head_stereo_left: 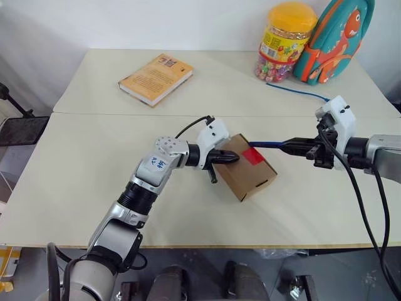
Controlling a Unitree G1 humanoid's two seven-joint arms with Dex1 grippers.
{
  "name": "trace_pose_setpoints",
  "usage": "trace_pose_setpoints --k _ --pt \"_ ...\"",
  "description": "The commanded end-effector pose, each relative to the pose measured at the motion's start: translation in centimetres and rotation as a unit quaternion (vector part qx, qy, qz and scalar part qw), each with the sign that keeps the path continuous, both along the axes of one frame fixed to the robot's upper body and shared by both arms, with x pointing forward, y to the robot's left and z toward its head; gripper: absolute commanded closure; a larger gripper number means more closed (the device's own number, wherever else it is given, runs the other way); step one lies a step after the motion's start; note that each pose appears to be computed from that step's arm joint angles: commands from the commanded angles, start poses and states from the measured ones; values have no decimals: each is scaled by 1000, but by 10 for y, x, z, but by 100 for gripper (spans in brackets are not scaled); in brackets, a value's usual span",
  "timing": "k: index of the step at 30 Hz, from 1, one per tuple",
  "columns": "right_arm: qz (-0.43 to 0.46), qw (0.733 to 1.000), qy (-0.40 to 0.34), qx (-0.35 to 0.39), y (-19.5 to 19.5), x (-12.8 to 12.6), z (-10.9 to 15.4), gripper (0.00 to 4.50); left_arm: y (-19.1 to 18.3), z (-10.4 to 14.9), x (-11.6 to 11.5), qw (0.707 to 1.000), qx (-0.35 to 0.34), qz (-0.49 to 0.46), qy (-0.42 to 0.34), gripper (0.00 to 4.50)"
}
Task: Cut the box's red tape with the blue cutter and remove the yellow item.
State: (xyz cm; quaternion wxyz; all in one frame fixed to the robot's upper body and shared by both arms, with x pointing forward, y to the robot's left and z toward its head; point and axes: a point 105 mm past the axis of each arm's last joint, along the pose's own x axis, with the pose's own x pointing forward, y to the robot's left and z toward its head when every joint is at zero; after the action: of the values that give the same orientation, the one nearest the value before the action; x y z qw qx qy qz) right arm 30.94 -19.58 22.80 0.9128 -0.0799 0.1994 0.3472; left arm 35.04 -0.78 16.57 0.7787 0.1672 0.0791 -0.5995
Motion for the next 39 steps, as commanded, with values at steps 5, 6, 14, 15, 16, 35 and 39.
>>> trace_pose_setpoints --k 5,6,14,15,16,35,39 --pt "29 998 51 -22 8 -6 15 436 4 -41 0 992 125 -4 9 450" --pt "31 997 67 -29 8 -7 16 436 5 -46 0 990 139 -3 10 450" --pt "24 986 152 -60 9 0 20 436 -3 -55 1 988 154 -2 16 450" --pt "25 985 161 -63 10 1 21 436 -4 -56 1 988 154 -2 16 450" --pt "26 982 176 -60 11 0 22 436 -5 -57 1 988 155 -2 17 450" --pt "47 951 284 -110 13 6 36 436 -15 -73 -7 989 136 7 50 450" --pt "49 944 300 -128 9 10 27 436 -16 -73 -7 990 134 8 51 450"
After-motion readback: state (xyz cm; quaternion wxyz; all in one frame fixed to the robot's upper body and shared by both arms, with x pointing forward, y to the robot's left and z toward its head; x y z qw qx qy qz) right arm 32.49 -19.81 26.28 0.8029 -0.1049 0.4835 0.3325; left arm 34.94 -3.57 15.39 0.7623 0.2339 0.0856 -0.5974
